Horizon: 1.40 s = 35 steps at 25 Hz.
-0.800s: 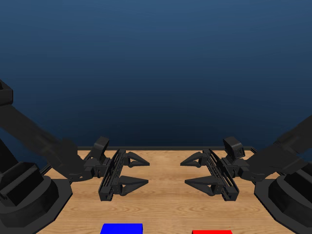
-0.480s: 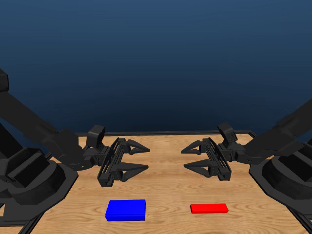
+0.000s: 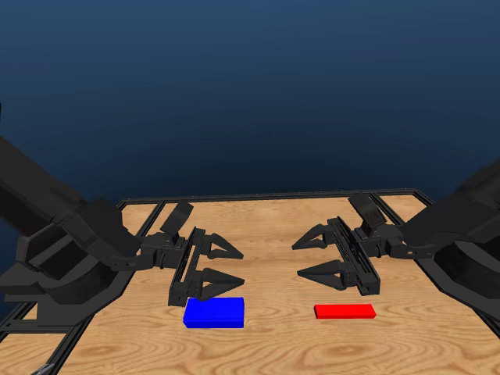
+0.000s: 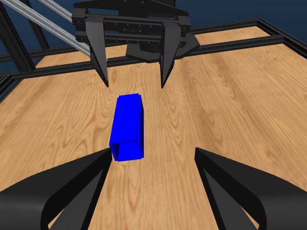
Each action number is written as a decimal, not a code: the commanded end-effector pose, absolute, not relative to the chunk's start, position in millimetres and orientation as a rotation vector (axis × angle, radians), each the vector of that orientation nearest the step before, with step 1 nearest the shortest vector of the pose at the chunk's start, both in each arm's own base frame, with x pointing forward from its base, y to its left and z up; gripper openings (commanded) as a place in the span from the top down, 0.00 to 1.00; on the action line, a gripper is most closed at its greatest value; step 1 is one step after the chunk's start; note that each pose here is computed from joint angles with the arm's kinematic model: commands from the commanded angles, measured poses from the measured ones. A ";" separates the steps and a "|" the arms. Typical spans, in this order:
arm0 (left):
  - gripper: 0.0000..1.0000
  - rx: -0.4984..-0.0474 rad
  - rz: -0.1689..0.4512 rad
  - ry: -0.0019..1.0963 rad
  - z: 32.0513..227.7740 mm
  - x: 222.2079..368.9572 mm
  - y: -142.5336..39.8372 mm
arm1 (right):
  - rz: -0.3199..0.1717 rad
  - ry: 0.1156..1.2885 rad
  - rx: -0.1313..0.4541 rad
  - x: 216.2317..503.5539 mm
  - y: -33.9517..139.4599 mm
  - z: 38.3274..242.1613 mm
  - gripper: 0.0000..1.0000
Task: Insert peg into socket
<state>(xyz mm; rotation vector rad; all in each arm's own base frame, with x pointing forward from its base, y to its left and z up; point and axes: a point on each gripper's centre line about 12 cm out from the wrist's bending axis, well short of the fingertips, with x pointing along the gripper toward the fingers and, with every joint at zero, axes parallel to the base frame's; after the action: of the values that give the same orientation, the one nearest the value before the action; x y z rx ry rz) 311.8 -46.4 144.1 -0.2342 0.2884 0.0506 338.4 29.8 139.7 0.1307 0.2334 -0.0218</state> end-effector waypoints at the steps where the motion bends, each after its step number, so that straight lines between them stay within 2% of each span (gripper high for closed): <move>1: 0.00 -0.291 -0.003 0.465 137.8 309.9 -70.5 | -0.015 0.207 0.150 345.7 35.6 143.4 0.00; 3: 0.00 -0.318 -0.002 0.529 128.0 305.7 -74.1 | -0.013 0.218 0.160 346.2 37.8 139.0 0.00; 5: 0.00 -0.318 -0.006 0.583 117.1 301.7 -77.3 | -0.008 0.220 0.164 345.6 39.7 138.5 0.00; 6: 0.00 -0.330 -0.007 0.579 124.6 310.3 -77.5 | -0.008 0.229 0.165 344.4 40.2 136.1 0.00; 7: 0.00 -0.339 0.004 0.652 109.2 299.6 -74.5 | -0.005 0.226 0.168 344.2 41.8 136.7 0.00; 9: 0.00 -0.355 0.027 0.693 99.5 300.2 -74.2 | 0.000 0.225 0.177 342.6 45.2 136.2 0.00; 10: 0.00 -0.348 0.047 0.773 79.5 294.1 -72.4 | 0.006 0.230 0.176 340.9 48.2 134.4 0.00; 11: 0.00 -0.361 0.047 0.787 79.5 296.9 -73.5 | 0.011 0.231 0.178 339.6 50.6 134.0 0.00; 12: 0.00 -0.361 0.072 0.897 60.2 291.1 -72.4 | 0.006 0.232 0.189 338.4 51.0 133.3 0.00; 13: 0.00 -0.344 0.053 0.948 48.2 283.5 -78.7 | 0.005 0.234 0.194 336.1 52.1 132.4 0.00; 14: 0.00 -0.370 0.099 0.987 36.9 285.4 -74.2 | -0.002 0.249 0.199 333.3 51.7 128.0 0.00; 15: 0.00 -0.357 0.091 1.082 25.9 280.1 -78.8 | 0.003 0.246 0.208 330.9 54.8 128.4 0.00; 16: 0.00 -0.362 0.095 1.119 21.1 280.8 -81.0 | -0.007 0.256 0.219 326.6 53.9 124.9 0.00; 17: 0.00 -0.345 0.083 1.137 21.1 280.6 -82.7 | -0.005 0.262 0.223 324.5 55.7 123.3 0.00; 18: 0.00 -0.354 0.077 1.128 25.0 282.3 -85.0 | -0.012 0.266 0.238 318.7 56.9 120.0 0.00; 19: 0.05 -0.360 0.070 1.112 31.6 289.2 -85.5 | -0.023 0.284 0.248 316.4 55.3 117.1 0.00; 20: 1.00 -0.343 0.043 1.105 41.0 293.5 -89.4 | -0.021 0.305 0.254 311.7 55.8 115.1 0.00; 21: 1.00 -0.343 0.043 1.126 40.8 292.0 -91.6 | -0.026 0.316 0.257 309.1 57.6 110.4 0.00; 22: 1.00 -0.346 0.023 1.082 55.0 300.3 -93.3 | -0.030 0.361 0.260 302.7 58.8 102.4 0.00; 24: 1.00 -0.337 0.003 1.055 68.7 305.8 -94.5 | -0.041 0.428 0.267 292.4 59.9 88.9 0.00; 25: 1.00 -0.323 0.000 1.062 70.0 303.0 -92.5 | -0.046 0.451 0.279 289.9 61.6 87.2 0.00; 26: 1.00 -0.332 -0.023 0.990 89.1 314.2 -94.6 | -0.053 0.493 0.285 283.1 63.0 75.4 0.00; 27: 1.00 -0.325 -0.031 0.982 95.7 314.9 -95.3 | -0.050 0.522 0.287 280.2 67.1 68.8 0.00; 28: 1.00 -0.346 -0.038 0.940 116.8 321.8 -97.8 | -0.060 0.512 0.307 277.3 67.9 66.9 0.00; 29: 1.00 -0.319 -0.033 0.973 115.3 317.0 -95.7 | -0.077 0.517 0.328 269.9 66.9 62.4 0.00; 31: 1.00 -0.312 -0.031 0.961 126.4 316.8 -94.9 | -0.088 0.536 0.349 263.4 71.0 53.5 0.00; 33: 1.00 -0.324 -0.037 0.900 151.4 321.7 -94.0 | -0.106 0.549 0.384 261.2 75.2 46.0 0.00; 34: 1.00 -0.315 -0.033 0.915 142.3 315.1 -89.6 | -0.115 0.552 0.386 258.3 75.4 40.1 0.00; 35: 1.00 -0.325 -0.029 0.891 152.0 319.1 -89.6 | -0.114 0.567 0.377 251.9 78.7 31.5 0.05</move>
<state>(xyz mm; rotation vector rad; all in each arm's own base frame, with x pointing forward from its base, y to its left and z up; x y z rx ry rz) 314.6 -91.0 133.8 -0.3047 0.9376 -0.0317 260.0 67.1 44.6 0.3391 0.5389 -0.1234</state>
